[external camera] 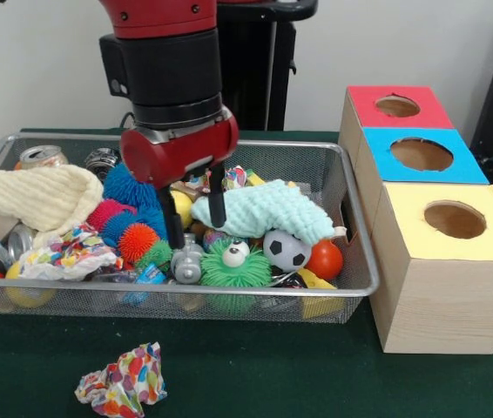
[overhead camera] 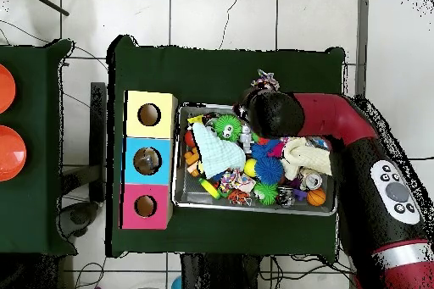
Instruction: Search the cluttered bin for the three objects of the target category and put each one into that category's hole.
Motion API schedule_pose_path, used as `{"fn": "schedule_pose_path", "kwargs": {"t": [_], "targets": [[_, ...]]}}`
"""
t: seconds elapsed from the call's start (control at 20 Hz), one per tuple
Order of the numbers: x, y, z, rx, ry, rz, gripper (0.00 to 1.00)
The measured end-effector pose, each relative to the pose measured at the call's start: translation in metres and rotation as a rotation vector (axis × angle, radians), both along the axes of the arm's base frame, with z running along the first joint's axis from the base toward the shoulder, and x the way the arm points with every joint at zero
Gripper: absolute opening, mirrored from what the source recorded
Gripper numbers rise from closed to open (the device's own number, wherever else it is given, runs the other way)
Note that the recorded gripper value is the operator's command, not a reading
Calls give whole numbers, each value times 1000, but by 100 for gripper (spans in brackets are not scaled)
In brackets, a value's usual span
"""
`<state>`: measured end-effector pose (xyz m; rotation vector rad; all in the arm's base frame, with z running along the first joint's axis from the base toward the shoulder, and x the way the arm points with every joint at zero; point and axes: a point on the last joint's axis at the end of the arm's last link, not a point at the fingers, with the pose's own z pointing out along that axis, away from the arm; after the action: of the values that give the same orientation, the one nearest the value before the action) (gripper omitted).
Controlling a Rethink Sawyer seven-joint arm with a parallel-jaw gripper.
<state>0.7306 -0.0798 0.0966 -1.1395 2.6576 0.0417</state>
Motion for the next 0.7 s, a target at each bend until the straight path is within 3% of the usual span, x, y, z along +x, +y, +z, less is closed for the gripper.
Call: {"fn": "schedule_pose_path", "kwargs": {"t": [0.4,0.7], "targets": [[6,17,5,40,-20,25,100],[10,5,6,88,-40,9,100]]}}
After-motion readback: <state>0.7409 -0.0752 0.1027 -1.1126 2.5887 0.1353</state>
